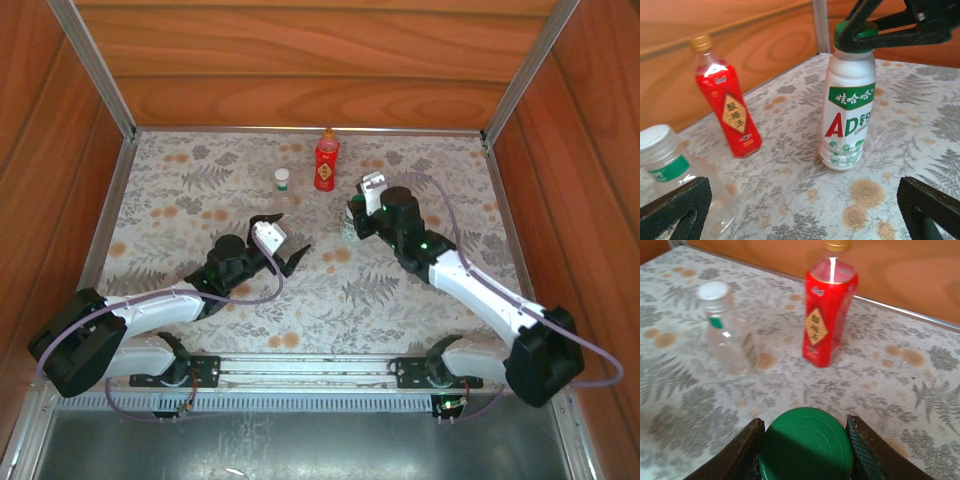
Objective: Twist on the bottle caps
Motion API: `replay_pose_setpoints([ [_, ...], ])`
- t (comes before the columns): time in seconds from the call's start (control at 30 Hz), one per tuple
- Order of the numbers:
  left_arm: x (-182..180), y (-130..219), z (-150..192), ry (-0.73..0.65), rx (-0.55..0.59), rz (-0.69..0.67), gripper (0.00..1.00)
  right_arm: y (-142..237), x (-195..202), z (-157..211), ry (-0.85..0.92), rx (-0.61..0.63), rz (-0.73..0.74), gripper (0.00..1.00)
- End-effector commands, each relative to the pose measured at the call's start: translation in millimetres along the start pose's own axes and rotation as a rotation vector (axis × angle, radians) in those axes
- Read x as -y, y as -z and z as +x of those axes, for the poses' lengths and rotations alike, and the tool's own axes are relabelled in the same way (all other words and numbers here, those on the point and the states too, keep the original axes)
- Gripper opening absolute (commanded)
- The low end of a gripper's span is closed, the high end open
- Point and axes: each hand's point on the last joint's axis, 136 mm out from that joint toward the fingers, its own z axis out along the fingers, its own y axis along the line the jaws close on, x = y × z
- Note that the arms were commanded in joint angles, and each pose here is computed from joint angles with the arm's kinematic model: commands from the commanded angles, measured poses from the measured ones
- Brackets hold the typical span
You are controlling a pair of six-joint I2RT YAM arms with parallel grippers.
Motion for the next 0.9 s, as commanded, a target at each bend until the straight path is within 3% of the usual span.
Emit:
replay_pose_setpoints([
  [0.0, -16, 2, 9, 0.071, -0.021, -0.092, 1.0, -14, 18, -34, -0.011, 0.064, 0.048, 0.31],
  [0.4, -12, 0, 13, 0.076, -0.031, -0.068, 1.0, -66, 30, -31, -0.037, -0.031, -0.011, 0.39],
  [0.73, -30, 2, 15, 0.07, -0.038, -0.129, 1.0, -54, 29, -42, 0.013, -0.004, -0.015, 0.69],
  [0.87, -46, 10, 15, 0.067, -0.032, -0.183, 1.0, -35, 35, -58, 0.01, 0.046, 0.017, 0.74],
])
